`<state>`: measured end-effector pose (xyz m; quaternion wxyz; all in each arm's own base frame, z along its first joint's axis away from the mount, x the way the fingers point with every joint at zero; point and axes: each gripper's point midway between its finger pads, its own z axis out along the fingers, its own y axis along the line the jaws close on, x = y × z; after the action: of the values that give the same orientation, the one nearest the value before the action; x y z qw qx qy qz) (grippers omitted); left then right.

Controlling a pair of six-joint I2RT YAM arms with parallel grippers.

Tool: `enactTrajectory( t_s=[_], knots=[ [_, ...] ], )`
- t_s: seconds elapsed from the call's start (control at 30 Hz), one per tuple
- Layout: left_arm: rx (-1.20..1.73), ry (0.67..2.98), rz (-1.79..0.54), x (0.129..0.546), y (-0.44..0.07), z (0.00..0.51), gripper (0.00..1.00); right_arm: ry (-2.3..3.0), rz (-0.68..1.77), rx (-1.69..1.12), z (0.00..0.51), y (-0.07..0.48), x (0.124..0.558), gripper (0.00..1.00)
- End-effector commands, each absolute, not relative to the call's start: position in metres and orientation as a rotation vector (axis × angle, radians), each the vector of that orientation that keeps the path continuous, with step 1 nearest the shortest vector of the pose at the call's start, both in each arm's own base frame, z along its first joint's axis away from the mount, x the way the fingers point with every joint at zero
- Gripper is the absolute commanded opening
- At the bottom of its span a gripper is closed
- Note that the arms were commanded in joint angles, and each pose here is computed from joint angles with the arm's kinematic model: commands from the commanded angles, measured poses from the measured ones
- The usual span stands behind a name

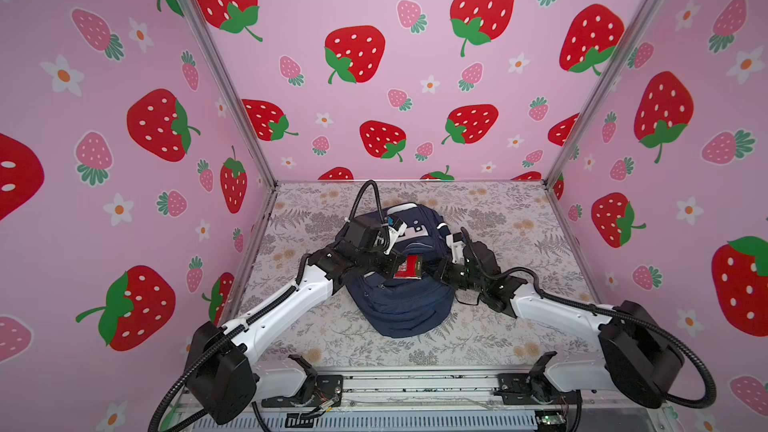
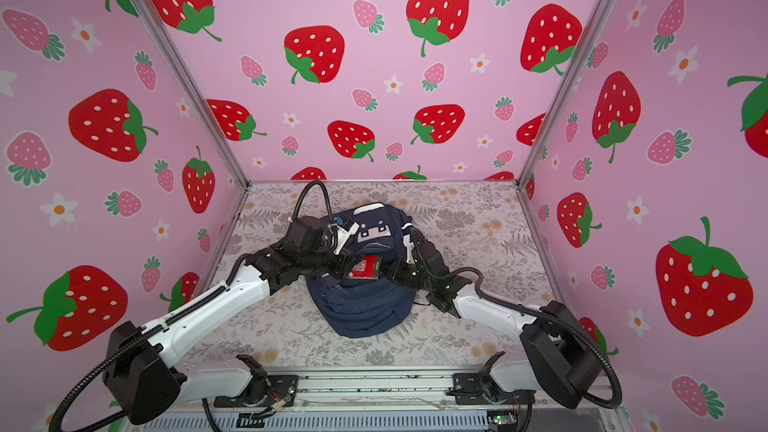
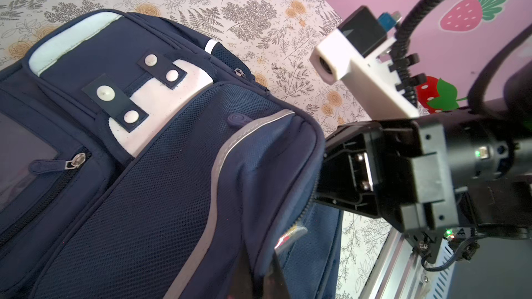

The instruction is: Pack the student bag

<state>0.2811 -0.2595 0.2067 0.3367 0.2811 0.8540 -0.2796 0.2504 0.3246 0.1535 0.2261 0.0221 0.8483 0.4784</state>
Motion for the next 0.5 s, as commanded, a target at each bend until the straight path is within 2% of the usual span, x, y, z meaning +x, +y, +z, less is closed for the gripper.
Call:
enactTrajectory(
  t_s=[0.0, 0.13, 0.17, 0.27, 0.3, 0.47],
  knots=[
    [0.757, 2.064, -0.814, 0.281, -0.27, 0.25, 0.0, 2.303, 1.258, 0.041, 0.169, 0.333, 0.268, 0.03],
    [0.781, 2.064, -0.824, 0.278, -0.271, 0.251, 0.0, 2.302, 1.174, 0.03, 0.171, 0.337, 0.284, 0.04],
    [0.781, 2.064, -0.821, 0.278, -0.27, 0.251, 0.0, 2.305, 1.148, 0.029, 0.17, 0.337, 0.287, 0.09],
    [0.776, 2.066, -0.809, 0.278, -0.269, 0.252, 0.0, 2.3, 1.11, 0.024, 0.172, 0.332, 0.286, 0.34],
    [0.774, 2.068, -0.806, 0.279, -0.268, 0.252, 0.0, 2.288, 1.1, 0.024, 0.175, 0.328, 0.283, 0.38],
    [0.749, 2.074, -0.812, 0.283, -0.265, 0.253, 0.0, 2.247, 1.002, -0.009, 0.194, 0.307, 0.264, 0.43]
  ],
)
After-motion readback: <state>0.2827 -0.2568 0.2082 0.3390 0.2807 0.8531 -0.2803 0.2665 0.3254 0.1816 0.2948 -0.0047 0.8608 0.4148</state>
